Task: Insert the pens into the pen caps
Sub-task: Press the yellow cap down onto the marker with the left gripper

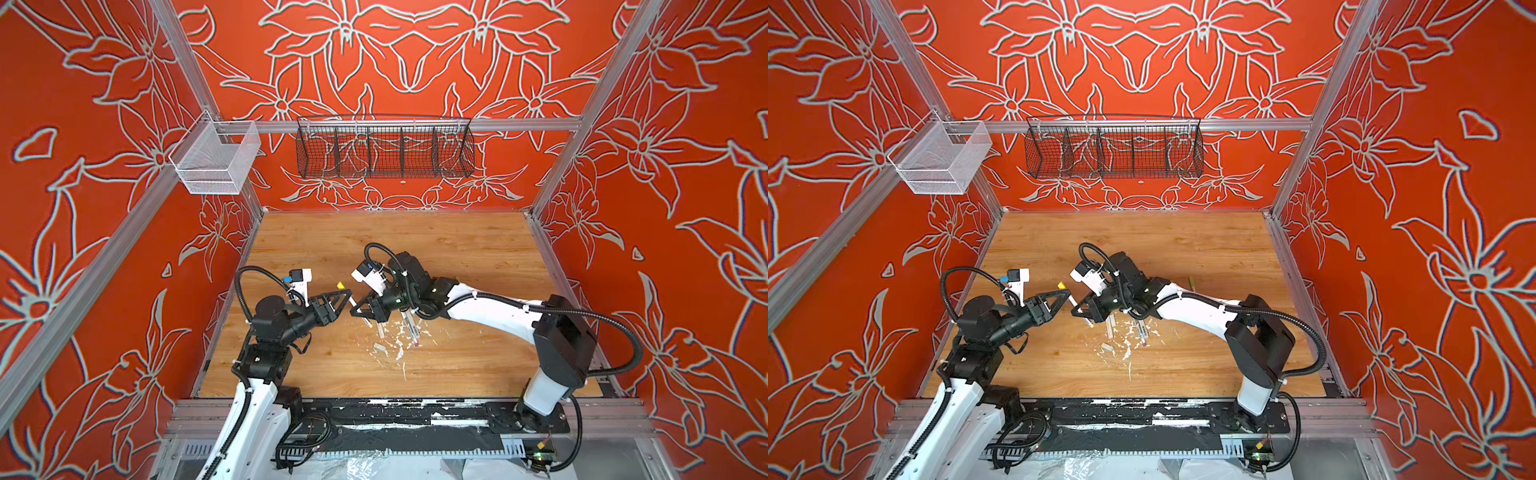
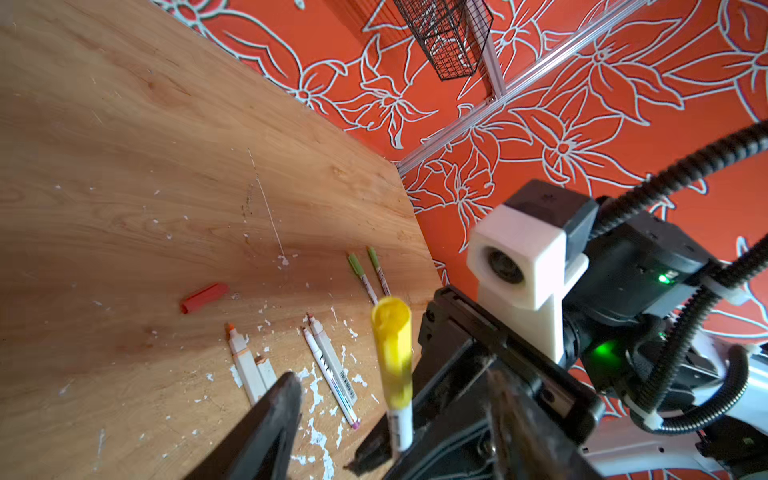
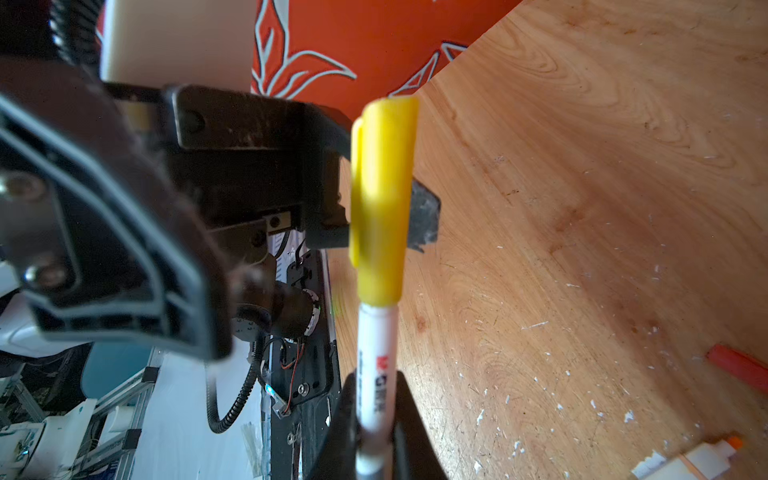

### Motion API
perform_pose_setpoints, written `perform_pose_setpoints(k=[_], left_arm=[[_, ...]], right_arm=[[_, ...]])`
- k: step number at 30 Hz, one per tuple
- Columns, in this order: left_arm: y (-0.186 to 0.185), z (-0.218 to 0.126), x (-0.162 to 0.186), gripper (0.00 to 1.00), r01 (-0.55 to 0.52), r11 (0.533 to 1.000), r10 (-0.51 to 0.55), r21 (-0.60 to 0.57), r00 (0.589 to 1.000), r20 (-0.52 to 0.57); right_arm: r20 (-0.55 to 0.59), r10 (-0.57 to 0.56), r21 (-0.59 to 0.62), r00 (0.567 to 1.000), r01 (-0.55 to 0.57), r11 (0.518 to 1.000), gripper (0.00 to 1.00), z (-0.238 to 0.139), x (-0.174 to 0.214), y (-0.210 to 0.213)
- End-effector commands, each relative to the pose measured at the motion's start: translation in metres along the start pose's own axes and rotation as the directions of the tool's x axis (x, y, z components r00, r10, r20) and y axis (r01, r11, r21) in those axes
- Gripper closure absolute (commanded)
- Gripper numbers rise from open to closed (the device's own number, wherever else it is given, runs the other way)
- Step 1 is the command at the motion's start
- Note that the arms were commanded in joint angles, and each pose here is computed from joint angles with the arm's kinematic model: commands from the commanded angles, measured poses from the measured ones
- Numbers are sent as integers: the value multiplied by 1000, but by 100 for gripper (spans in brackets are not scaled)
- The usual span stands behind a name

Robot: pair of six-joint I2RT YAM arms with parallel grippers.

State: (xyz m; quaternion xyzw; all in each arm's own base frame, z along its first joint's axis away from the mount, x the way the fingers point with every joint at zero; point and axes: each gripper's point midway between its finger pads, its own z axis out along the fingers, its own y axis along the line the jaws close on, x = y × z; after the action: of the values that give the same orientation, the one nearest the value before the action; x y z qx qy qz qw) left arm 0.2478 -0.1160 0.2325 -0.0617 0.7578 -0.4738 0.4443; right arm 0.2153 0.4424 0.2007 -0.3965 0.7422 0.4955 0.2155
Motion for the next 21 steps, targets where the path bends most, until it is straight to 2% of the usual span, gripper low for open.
perform_pose_setpoints(k=[1, 4, 13, 21], left_arm=[[-11, -4, -13, 33, -39, 999, 38, 18, 999, 35], [-11, -4, -13, 44, -34, 999, 33, 20, 999, 40], [-7, -2, -10, 100, -10, 1000, 9, 21, 1000, 26], [-8, -3, -2, 100, 6, 999, -6, 34, 1000, -5]], right_arm=[[-10, -35, -20, 999, 35, 999, 97, -5, 4, 10], [-11, -40, -21, 999, 40, 999, 97, -5, 6, 11], [5, -59, -24, 998, 59, 998, 99, -7, 1, 16], [36, -86, -21, 996, 87, 996, 100, -10, -15, 21]])
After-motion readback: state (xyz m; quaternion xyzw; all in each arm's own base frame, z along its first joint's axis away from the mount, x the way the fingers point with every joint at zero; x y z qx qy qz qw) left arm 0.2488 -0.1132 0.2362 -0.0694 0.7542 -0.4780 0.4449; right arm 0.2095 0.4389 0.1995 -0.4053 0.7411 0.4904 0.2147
